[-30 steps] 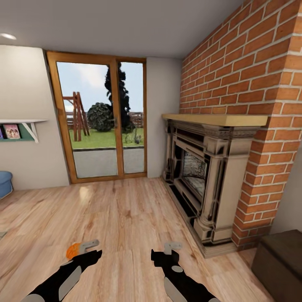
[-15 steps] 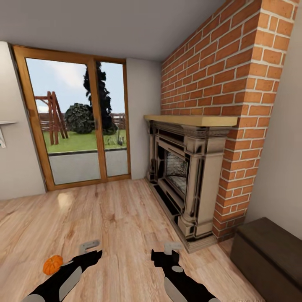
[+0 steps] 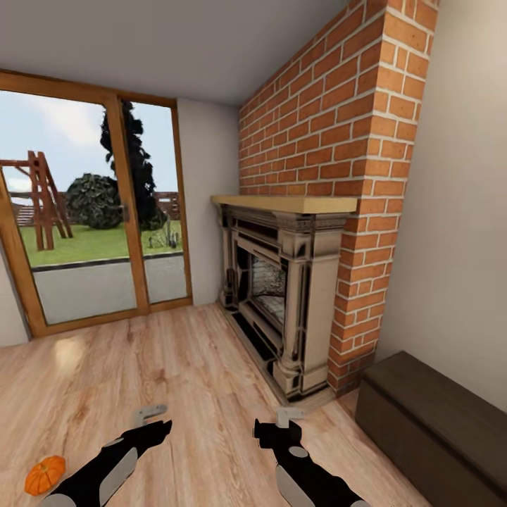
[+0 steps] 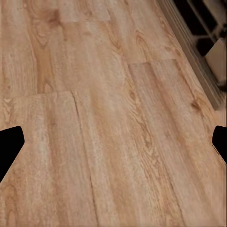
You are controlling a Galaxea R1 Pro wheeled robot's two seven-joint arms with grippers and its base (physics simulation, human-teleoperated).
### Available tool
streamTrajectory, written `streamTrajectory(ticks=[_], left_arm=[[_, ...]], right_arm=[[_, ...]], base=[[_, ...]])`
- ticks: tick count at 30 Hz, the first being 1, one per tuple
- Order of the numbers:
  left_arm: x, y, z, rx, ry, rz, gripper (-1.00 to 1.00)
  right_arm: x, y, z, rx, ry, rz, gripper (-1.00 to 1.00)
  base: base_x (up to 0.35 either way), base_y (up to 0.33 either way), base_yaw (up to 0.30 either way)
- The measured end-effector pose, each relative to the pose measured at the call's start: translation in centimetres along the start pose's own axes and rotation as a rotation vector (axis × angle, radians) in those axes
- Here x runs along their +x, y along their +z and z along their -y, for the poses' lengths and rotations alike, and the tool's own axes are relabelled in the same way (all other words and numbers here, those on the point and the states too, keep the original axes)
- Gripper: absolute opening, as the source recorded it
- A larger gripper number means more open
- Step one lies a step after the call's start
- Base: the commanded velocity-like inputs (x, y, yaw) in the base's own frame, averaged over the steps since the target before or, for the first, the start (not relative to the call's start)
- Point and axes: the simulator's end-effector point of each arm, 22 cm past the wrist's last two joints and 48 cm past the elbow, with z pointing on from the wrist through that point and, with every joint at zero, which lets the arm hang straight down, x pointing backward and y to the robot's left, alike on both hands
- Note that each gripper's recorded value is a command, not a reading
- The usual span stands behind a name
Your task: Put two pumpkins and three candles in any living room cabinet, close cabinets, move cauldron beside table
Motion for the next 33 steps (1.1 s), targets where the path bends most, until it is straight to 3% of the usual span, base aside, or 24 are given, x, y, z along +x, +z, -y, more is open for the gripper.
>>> streamTrajectory(ticks=[20, 33], left_arm=[[-0.53, -0.28, 0.02, 0.001, -0.001, 0.01, 1.0], [-0.88, -0.47, 0.13, 0.003, -0.003, 0.017, 1.0]], right_arm=[[-0.55, -0.23, -0.08, -0.001, 0.001, 0.011, 1.0], [-0.95, -0.39, -0.14, -0.002, -0.001, 0.019, 1.0]], base=[[0.0, 0.007, -0.279], [0.002, 0.245, -0.279]])
